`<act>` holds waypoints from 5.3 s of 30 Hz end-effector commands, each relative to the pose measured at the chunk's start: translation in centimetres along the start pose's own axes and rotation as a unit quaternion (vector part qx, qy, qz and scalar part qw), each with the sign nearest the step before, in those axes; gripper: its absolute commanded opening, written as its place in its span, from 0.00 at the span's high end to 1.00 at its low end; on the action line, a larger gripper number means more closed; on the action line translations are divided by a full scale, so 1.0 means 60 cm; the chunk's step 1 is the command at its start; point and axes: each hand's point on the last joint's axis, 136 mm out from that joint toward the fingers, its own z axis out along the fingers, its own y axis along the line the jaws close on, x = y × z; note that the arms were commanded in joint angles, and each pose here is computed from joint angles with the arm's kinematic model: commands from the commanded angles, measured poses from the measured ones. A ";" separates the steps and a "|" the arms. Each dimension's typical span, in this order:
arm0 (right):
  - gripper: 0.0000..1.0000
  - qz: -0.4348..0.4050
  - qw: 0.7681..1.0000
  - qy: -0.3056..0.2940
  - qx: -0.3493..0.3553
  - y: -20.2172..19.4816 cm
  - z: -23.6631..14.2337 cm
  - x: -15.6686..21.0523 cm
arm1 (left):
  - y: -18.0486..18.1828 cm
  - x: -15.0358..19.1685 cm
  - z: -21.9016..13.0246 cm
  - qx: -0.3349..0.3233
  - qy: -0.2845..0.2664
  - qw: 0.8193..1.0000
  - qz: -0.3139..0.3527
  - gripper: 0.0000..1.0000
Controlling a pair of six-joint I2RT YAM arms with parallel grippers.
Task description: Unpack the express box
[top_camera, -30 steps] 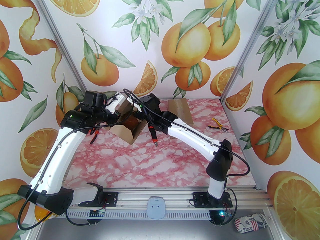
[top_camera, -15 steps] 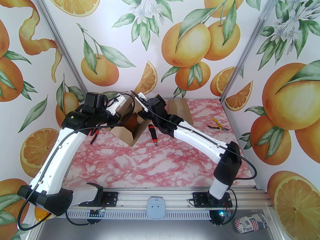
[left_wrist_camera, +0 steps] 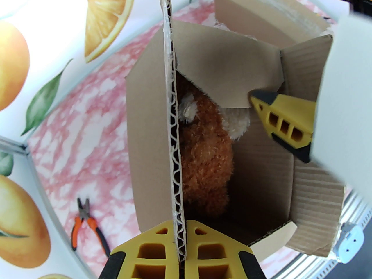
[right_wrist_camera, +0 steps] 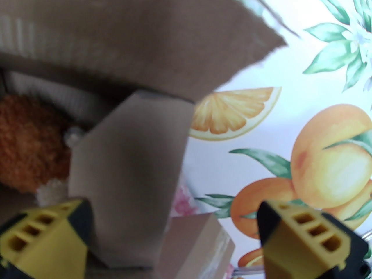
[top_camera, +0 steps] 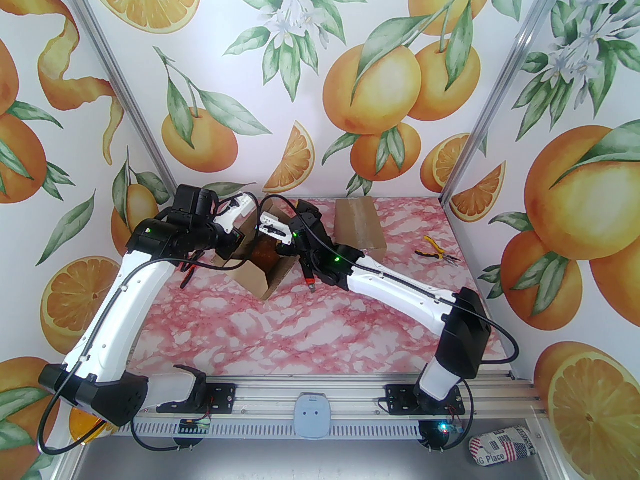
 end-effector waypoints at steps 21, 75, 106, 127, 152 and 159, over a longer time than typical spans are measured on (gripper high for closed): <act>0.01 0.186 0.972 -0.001 0.145 -0.103 0.002 0.015 | -0.007 -0.032 -0.006 0.014 -0.048 0.999 0.007 1.00; 0.10 0.258 0.887 -0.155 -0.350 0.189 -0.141 -0.154 | 0.110 -0.079 0.003 -0.108 -0.072 0.981 -0.146 1.00; 0.23 0.583 0.786 -0.096 -0.181 -0.002 -0.063 -0.153 | 0.097 -0.066 -0.020 -0.098 -0.142 0.967 -0.188 1.00; 0.24 0.615 0.781 0.109 -0.001 0.034 0.061 -0.026 | -0.006 -0.124 -0.064 -0.034 -0.265 0.957 -0.114 1.00; 0.47 0.692 0.699 0.171 0.055 0.086 0.157 0.104 | -0.087 -0.155 -0.048 0.046 -0.289 0.954 -0.072 1.00; 0.95 0.687 0.710 0.154 0.015 0.089 0.155 0.086 | -0.064 -0.135 -0.034 0.006 -0.270 0.960 -0.074 1.00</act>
